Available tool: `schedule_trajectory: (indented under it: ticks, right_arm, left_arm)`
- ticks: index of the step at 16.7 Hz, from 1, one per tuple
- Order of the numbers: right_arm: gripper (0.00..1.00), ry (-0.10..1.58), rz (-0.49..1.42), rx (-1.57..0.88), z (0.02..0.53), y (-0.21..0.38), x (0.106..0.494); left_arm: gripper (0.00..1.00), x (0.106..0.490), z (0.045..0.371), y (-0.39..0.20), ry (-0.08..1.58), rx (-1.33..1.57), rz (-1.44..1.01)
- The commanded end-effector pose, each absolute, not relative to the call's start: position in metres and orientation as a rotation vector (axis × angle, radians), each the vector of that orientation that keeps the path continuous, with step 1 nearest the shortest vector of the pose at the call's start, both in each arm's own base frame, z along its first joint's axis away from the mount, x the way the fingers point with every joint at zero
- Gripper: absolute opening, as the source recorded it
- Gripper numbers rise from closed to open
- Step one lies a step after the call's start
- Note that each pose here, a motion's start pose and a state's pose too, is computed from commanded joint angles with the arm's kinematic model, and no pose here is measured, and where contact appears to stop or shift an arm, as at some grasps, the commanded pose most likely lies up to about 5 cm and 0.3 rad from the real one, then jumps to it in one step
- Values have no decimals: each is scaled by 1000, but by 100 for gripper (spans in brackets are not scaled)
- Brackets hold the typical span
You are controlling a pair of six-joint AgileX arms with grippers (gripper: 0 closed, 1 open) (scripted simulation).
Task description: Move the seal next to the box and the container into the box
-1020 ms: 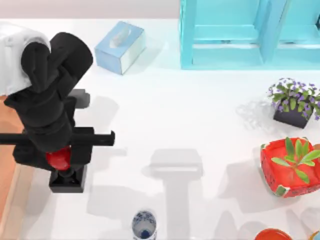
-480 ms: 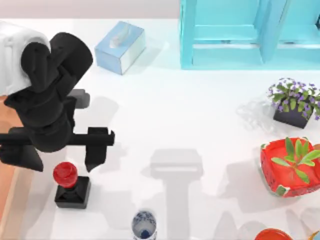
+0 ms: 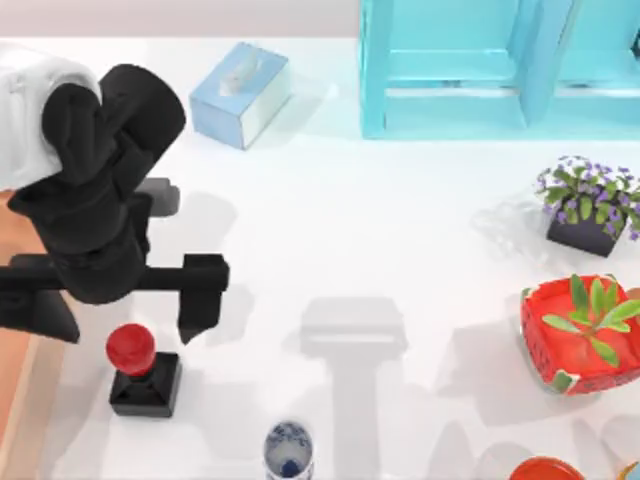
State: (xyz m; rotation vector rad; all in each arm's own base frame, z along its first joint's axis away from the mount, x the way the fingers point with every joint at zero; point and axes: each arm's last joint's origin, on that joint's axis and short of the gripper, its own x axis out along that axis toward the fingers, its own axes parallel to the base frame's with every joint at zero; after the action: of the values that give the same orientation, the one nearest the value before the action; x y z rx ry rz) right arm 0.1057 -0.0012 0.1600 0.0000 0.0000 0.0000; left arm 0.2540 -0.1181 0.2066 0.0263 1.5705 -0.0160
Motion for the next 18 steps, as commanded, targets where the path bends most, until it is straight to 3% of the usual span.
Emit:
schedule_trajectory:
  ticks: [3, 10, 18]
  right_arm:
    - [100, 0, 0, 0, 160, -1, 106]
    - [100, 0, 0, 0, 160, -1, 106]
    - [100, 0, 0, 0, 160, -1, 106]
  left_arm:
    - [100, 257, 223, -120, 1575, 30, -17]
    - [100, 255, 301, -119, 1572, 26, -15]
    - [100, 253, 298, -129, 1580, 30, -12]
